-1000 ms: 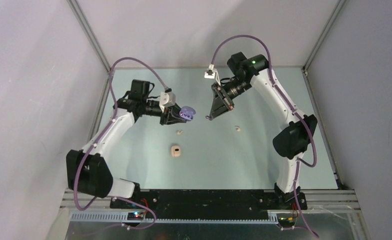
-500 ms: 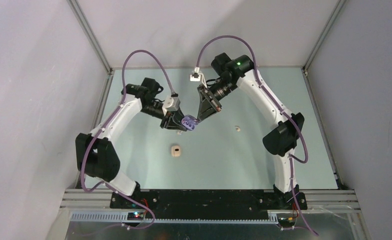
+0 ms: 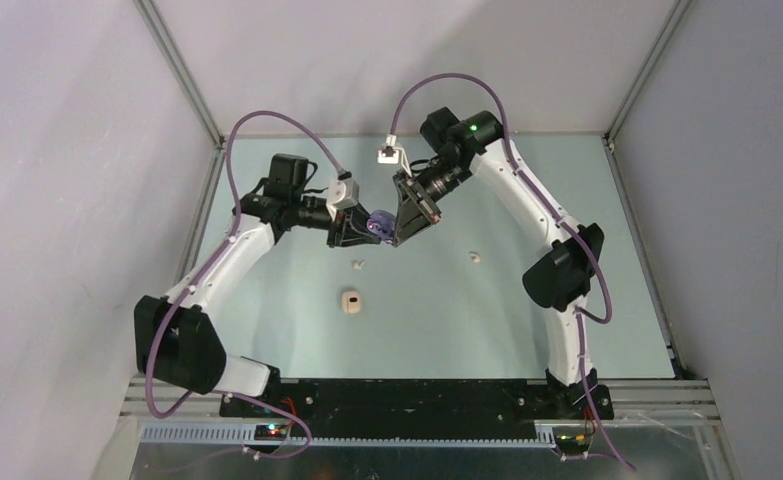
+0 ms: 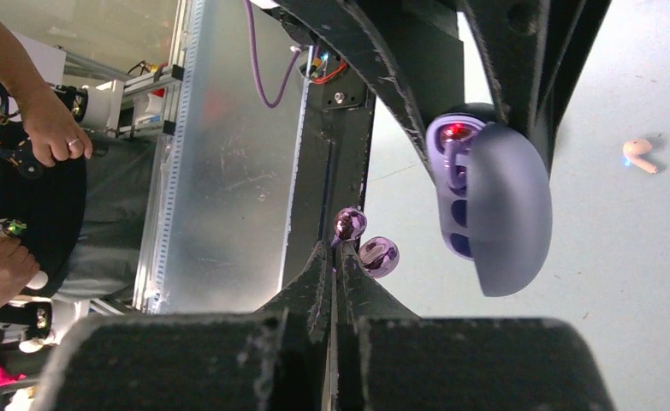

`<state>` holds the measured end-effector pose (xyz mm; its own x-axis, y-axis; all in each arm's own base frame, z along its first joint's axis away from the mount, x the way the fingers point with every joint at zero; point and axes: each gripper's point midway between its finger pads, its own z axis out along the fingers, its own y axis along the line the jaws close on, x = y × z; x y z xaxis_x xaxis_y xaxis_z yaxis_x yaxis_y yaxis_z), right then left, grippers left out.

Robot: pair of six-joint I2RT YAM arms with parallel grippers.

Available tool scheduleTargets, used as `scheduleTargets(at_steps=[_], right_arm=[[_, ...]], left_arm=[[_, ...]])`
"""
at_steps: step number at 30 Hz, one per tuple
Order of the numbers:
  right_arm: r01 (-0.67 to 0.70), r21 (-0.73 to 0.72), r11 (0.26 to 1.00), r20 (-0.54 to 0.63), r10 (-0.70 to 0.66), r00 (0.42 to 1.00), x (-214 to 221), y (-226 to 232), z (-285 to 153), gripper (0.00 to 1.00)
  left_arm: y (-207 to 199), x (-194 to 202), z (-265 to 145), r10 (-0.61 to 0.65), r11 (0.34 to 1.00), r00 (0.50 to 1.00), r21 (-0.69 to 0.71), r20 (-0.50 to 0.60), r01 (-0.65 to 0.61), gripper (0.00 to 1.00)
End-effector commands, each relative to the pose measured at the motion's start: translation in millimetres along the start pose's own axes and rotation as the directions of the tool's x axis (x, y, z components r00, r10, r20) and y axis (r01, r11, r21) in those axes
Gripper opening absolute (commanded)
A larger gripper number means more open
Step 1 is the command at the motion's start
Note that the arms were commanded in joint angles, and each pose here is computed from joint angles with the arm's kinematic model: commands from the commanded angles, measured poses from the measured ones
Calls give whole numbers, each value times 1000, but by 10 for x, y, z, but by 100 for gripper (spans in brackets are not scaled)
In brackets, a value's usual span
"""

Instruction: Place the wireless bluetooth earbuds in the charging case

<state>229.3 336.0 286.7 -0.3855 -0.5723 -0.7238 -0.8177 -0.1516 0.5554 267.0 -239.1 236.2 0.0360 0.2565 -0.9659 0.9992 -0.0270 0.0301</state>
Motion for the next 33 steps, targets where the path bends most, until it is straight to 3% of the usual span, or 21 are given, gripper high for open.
scheduleTargets(at_steps=[1, 13, 33], right_arm=[[-2, -20, 1000, 24, 2, 1000, -93, -4, 34, 0], [-7, 6, 1000, 29, 7, 1000, -156, -77, 56, 0], [-27, -9, 1000, 7, 27, 1000, -87, -13, 104, 0]], left_arm=[[-54, -249, -17, 82, 996, 996, 40, 39, -84, 0], [-341, -93, -56, 174, 972, 983, 171, -54, -162, 0], [-217, -192, -34, 189, 977, 981, 104, -35, -184, 0]])
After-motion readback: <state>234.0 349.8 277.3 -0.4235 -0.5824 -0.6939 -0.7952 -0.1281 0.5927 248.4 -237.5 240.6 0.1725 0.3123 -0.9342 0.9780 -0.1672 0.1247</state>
